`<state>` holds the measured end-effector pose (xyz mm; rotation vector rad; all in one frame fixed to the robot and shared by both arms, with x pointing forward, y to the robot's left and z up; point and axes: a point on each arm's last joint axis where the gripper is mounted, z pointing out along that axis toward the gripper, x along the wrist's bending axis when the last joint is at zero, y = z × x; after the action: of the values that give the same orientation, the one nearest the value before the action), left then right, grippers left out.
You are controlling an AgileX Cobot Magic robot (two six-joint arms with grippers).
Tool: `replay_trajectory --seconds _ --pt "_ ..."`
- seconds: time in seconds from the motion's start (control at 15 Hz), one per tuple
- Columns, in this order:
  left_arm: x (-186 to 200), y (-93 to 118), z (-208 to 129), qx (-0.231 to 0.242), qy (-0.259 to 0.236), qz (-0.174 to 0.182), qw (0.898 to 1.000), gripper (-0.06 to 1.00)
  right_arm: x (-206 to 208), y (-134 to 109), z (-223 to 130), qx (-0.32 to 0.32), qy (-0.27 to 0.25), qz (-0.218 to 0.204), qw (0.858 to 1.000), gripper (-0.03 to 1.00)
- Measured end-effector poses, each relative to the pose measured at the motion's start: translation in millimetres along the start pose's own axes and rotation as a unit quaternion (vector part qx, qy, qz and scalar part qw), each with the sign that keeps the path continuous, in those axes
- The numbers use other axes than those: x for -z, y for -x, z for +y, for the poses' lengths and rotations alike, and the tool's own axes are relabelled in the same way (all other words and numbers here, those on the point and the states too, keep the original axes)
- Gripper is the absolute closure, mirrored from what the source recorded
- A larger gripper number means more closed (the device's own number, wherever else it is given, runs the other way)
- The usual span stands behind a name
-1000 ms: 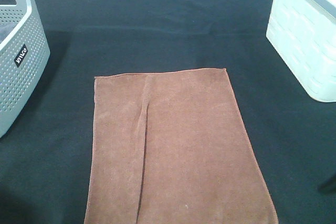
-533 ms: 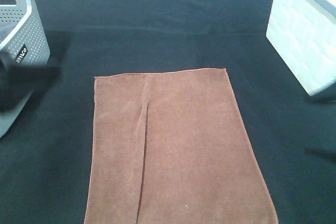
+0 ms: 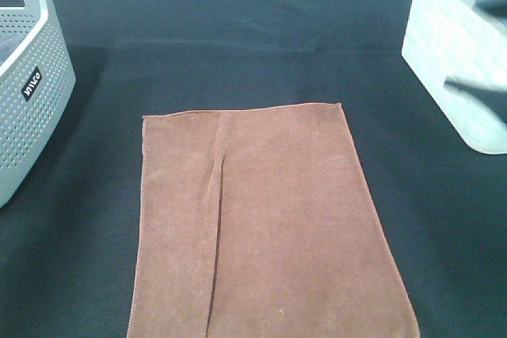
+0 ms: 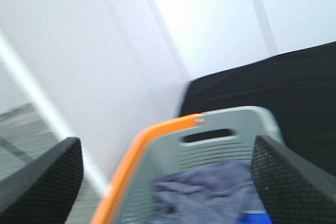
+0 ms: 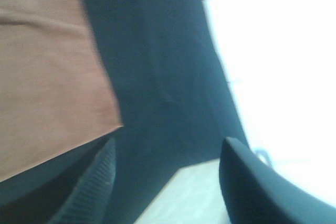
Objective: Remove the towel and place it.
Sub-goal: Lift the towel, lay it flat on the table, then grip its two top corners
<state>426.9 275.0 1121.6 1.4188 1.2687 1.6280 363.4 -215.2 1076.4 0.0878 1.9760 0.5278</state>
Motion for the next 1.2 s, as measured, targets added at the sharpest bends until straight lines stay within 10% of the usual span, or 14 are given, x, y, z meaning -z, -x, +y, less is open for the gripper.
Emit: replay_trajectory --seconds 0.2,0.4,0.53,0.6,0.93,1.2 --pt "-14.1 -13.3 34.2 -0.040 -0.067 0.057 0.995 0.15 2.8 22.7 -7.3 -0.126 -0.022 -0.129 0.983 0.42" --pt "-31.3 -8.3 70.9 -0.017 -0.141 -0.001 0.990 0.16 17.7 50.9 -22.0 -0.380 -0.044 -0.275 0.882 0.42" --pt "-59.0 -18.7 90.9 0.027 -0.192 -0.040 0.980 0.16 34.8 77.4 -18.4 -0.502 -0.054 -0.296 0.811 0.42" --pt "-70.5 -21.3 93.3 0.042 -0.216 -0.073 0.973 0.16 42.5 89.3 -13.3 -0.529 -0.053 -0.284 0.798 0.42" --pt "-115.5 -17.2 79.5 0.153 -0.264 -0.253 0.918 0.16 89.4 149.6 10.2 -0.578 -0.042 -0.227 0.783 0.42" --pt "-118.7 -12.1 77.9 0.145 -0.257 -0.290 0.910 0.16 126.0 195.4 32.7 -0.550 0.003 -0.174 0.817 0.43"
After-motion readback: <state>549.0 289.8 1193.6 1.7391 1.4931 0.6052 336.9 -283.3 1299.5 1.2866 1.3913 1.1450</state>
